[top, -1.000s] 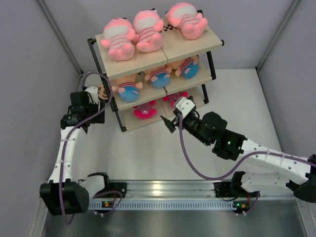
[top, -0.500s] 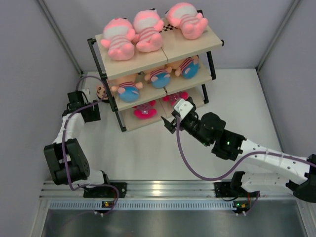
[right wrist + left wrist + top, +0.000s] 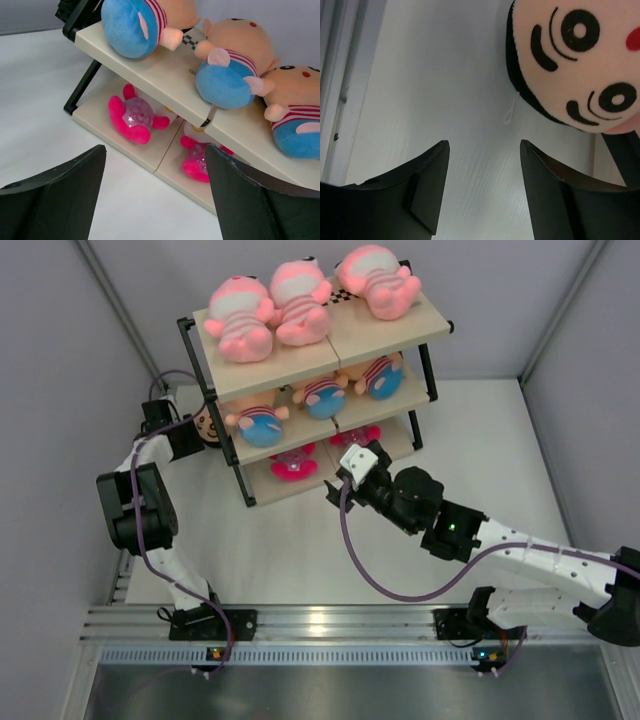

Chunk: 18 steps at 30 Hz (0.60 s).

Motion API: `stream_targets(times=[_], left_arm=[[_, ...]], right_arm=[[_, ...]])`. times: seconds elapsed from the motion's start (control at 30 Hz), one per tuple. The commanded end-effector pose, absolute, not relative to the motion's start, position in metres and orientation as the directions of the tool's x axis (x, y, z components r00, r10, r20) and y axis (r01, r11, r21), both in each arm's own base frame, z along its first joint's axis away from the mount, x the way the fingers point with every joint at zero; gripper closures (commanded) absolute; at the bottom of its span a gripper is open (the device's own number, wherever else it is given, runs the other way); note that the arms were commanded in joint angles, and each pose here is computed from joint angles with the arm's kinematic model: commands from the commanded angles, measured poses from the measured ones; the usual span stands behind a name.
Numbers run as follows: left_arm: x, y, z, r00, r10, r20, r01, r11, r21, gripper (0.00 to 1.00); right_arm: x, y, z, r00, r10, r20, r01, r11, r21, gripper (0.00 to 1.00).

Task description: Place and organize the stuffed toys onto the shelf

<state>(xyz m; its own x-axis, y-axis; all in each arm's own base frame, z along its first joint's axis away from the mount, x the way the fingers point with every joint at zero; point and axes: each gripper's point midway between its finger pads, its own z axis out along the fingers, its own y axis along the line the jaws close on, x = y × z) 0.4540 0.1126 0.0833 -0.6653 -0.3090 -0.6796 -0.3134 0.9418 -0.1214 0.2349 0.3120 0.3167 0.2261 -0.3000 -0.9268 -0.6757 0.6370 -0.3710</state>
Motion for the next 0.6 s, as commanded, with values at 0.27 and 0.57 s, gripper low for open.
stream_targets(times=[0.27, 0.57], left_arm=[[0.503, 0.109, 0.082, -0.619, -0.362, -0.697, -0.288, 0.930, -0.228, 0.46], [0.513, 0.099, 0.073, -0.644, -0.353, -0.679, -0.229, 0.936, -0.269, 0.64]], right_arm=[[0.256, 0.316, 0.318, 0.223, -0.331, -0.917, -0.647, 0.653, -0.393, 0.19], [0.265, 0.318, 0.313, 0.210, -0.349, -0.913, -0.639, 0.658, -0.399, 0.19]])
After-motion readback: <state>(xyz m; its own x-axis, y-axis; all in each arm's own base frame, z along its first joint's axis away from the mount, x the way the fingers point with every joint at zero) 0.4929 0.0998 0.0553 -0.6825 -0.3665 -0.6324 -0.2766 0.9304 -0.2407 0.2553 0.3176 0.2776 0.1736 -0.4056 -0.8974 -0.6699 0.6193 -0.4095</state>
